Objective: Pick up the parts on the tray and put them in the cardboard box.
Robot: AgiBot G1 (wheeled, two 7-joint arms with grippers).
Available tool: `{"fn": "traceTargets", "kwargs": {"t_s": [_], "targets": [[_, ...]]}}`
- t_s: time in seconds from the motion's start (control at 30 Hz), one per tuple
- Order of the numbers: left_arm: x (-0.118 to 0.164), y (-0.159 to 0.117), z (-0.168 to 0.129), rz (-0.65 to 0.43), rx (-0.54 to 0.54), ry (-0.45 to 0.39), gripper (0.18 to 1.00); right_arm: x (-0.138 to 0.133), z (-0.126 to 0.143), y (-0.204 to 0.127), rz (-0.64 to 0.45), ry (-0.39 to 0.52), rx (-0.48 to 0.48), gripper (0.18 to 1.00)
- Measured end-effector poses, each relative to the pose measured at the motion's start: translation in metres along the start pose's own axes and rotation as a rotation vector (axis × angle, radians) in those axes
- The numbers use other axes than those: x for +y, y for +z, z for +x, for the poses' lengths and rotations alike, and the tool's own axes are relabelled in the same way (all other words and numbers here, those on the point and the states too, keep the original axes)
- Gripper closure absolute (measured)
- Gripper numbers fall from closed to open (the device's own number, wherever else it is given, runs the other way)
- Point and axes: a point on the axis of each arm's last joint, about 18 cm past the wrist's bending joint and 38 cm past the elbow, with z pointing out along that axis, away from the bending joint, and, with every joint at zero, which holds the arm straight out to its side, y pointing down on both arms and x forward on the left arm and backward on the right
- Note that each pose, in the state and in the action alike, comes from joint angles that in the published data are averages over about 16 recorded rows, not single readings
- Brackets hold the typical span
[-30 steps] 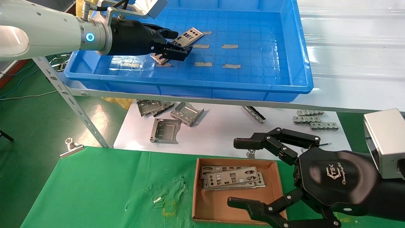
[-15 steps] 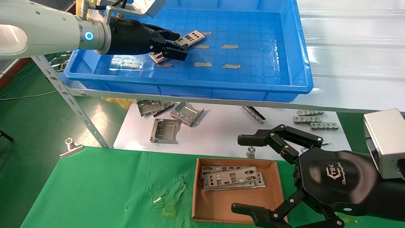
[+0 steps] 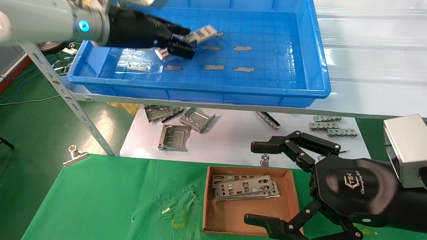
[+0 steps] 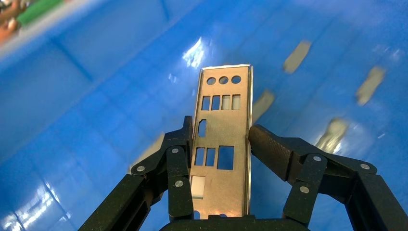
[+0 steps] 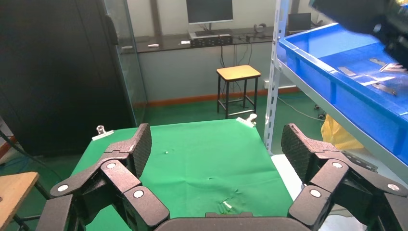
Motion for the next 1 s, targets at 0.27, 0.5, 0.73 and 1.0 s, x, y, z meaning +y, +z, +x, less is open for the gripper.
{"fn": "traceTargets", "kwargs": {"t_s": [0.27, 0.5, 0.73, 1.0], "targets": [[-0.011, -0.023, 0.005, 0.030, 0.090, 0.062, 0.763, 0.000, 0.000, 0.000, 0.000, 0.000, 0.000, 0.178], [-0.014, -0.049, 0.021, 0.068, 0.227, 0.148, 0.766, 0.000, 0.000, 0.000, 0.000, 0.000, 0.000, 0.178], [-0.013, -0.070, 0.040, 0.115, 0.358, 0.270, 0.767, 0.000, 0.000, 0.000, 0.000, 0.000, 0.000, 0.178], [0.003, -0.084, 0.065, 0.156, 0.466, 0.399, 0.767, 0.000, 0.000, 0.000, 0.000, 0.000, 0.000, 0.178]]}}
